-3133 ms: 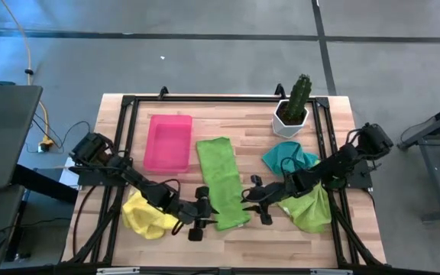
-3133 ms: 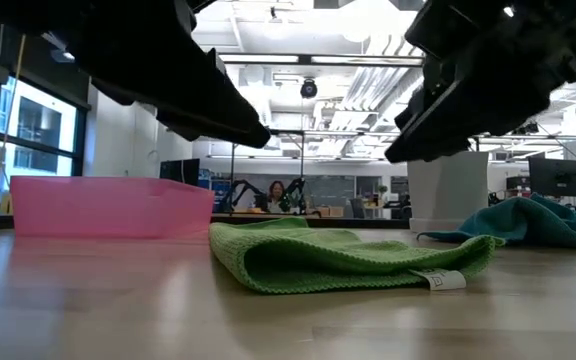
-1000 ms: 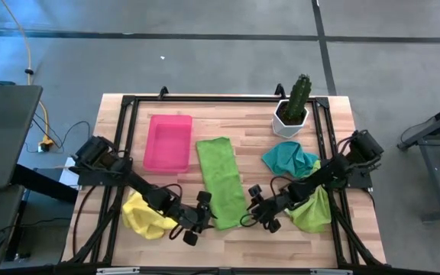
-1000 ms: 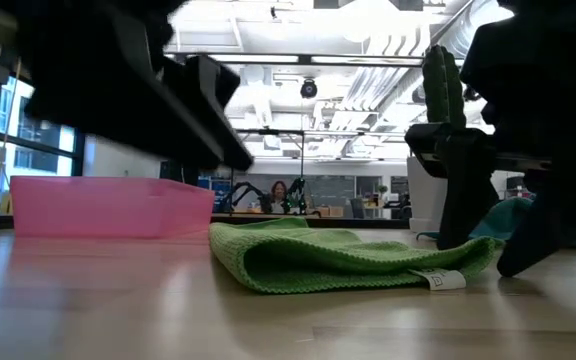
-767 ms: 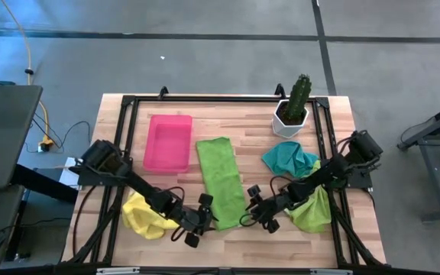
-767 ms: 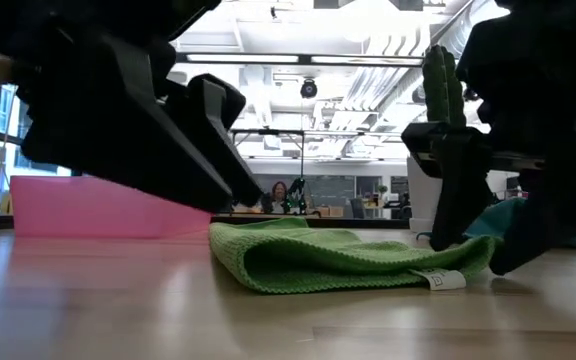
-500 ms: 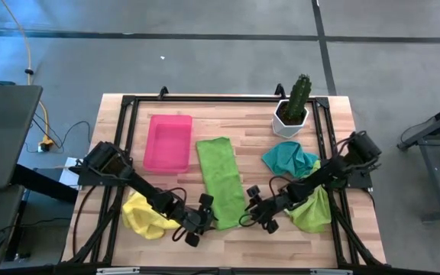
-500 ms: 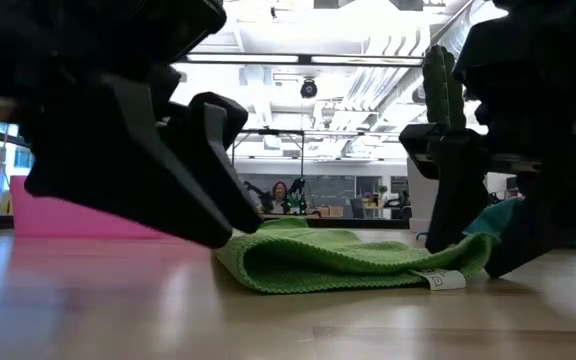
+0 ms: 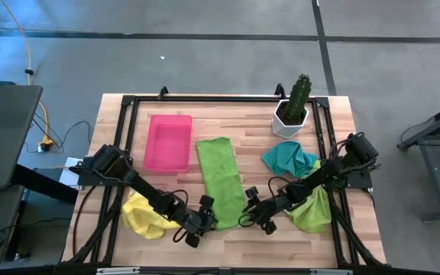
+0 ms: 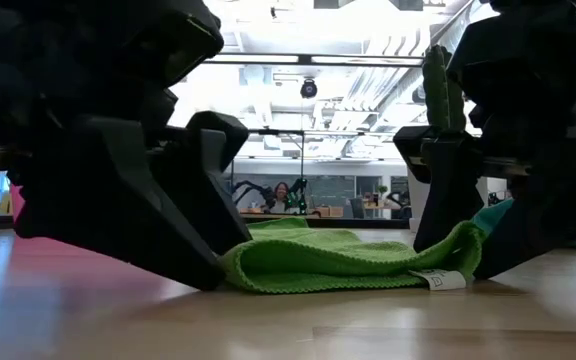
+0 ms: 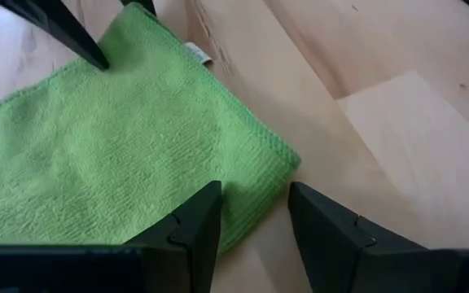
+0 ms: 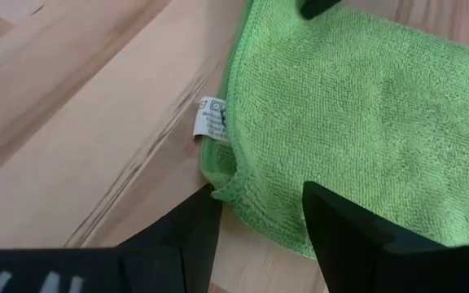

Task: Roll microfiber towels into tight, uniform cylinder then place into a basket
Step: Roll the green microfiber cloth

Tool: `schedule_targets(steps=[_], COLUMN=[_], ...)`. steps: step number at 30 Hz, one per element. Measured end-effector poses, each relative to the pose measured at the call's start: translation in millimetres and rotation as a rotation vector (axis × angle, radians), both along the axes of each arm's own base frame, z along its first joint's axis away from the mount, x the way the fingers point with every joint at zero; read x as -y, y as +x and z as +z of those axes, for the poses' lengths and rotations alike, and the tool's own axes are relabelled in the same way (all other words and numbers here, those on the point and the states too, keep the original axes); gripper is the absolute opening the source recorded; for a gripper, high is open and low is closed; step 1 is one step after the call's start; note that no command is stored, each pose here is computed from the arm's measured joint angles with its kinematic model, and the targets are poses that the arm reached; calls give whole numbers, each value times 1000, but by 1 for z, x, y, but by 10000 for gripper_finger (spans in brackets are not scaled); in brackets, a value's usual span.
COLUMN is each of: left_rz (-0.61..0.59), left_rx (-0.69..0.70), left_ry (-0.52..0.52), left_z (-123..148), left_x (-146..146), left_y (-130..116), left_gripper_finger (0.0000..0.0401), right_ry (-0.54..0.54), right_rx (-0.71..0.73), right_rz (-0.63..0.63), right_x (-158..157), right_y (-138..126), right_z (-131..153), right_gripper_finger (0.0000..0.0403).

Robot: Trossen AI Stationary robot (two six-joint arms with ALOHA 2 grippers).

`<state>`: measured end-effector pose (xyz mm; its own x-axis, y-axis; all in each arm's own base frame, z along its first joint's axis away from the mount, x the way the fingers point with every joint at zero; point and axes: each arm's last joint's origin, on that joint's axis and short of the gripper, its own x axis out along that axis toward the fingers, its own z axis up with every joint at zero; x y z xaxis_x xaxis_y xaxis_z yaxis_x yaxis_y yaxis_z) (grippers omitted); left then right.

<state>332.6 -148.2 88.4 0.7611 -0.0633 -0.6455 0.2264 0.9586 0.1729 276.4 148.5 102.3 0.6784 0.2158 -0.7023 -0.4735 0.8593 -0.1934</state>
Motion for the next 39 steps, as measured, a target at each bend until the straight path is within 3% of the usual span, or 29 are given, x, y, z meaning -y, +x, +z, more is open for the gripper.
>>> schedule_targets(steps=[8,17,20,26,35,39], left_rz=[110,170,214,332,479,541], left_rx=[2,58,76,107,99,93], left_ry=[-102,-148,-205,-319,-519,-609], left_z=[-2,-1,1,3,3,3], left_x=[1,14,18,22,22,22], left_y=[0,-4,-5,-6,-6,-6], left_gripper_finger=[113,11,5,13,4,4], right_ry=[31,80,103,188,453,509], right_rx=[-22,-57,-68,-102,-170,-193], right_rz=[-34,-70,-78,-152,-334,-395], right_x=[0,0,1,4,13,15], right_y=[-1,-2,-2,0,8,9], right_z=[-1,-2,-2,-2,0,0], right_gripper_finger=[146,36,6,12,4,1])
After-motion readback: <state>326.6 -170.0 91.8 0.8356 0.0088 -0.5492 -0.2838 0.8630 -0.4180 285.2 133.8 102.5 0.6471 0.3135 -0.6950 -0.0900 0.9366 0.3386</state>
